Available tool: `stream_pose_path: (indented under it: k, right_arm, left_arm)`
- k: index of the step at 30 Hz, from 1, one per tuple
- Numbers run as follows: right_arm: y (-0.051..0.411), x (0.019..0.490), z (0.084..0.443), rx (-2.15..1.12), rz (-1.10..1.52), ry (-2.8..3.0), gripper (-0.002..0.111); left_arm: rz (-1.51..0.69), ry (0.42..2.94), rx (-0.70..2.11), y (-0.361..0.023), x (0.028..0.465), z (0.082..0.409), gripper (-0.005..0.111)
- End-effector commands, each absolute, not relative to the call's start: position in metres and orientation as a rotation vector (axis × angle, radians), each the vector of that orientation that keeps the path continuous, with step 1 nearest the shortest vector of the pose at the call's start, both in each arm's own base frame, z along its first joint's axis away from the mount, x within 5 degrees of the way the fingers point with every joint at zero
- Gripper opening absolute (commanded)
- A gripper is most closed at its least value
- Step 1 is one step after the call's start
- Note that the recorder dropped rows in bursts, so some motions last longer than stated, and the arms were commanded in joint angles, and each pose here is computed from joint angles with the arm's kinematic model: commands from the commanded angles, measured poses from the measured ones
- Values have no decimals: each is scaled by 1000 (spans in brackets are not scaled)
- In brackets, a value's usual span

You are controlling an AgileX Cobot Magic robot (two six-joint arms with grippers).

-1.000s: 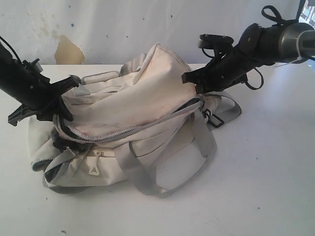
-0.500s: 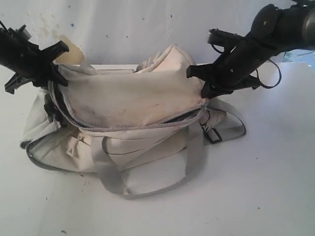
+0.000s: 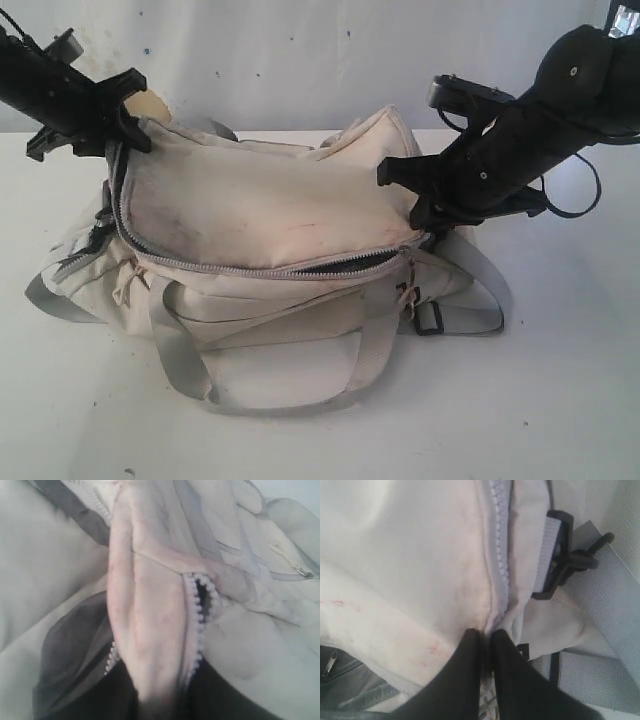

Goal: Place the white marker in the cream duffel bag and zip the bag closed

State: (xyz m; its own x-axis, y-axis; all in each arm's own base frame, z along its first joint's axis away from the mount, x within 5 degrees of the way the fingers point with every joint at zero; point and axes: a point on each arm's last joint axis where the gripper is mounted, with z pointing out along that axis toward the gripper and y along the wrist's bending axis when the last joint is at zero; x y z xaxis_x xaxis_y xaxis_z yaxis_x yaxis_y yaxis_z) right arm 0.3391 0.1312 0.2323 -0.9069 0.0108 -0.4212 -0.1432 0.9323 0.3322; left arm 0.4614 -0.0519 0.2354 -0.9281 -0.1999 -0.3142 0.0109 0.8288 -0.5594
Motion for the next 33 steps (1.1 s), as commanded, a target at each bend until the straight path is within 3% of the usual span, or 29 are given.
stream_pose_path:
  k: [1,3,6,9,11,21,27,33]
  right_arm:
    - [130,340,233,-77,491,2645,5]
    - [130,340,233,-77,491,2644,15]
    - [130,341,233,-74,490,2632,34]
    - [129,344,236,-64,492,2619,53]
    - [126,348,241,-57,491,2603,59]
    - [104,370,270,29,530,2562,60]
    - [94,376,269,32,663,2544,55]
    - [93,375,268,16,650,2554,55]
  left_arm:
    - [-752,2608,-73,-46,453,266,60]
    - [-738,2634,-39,-46,447,271,77]
    - [-690,2666,6,-43,440,278,88]
    - [-687,2692,34,-43,434,284,86]
    - [-692,2696,45,-44,430,288,83]
    - [-724,2664,195,-61,385,335,80]
    - [-779,2660,431,-141,322,316,80]
    - [-890,2674,517,-198,276,279,80]
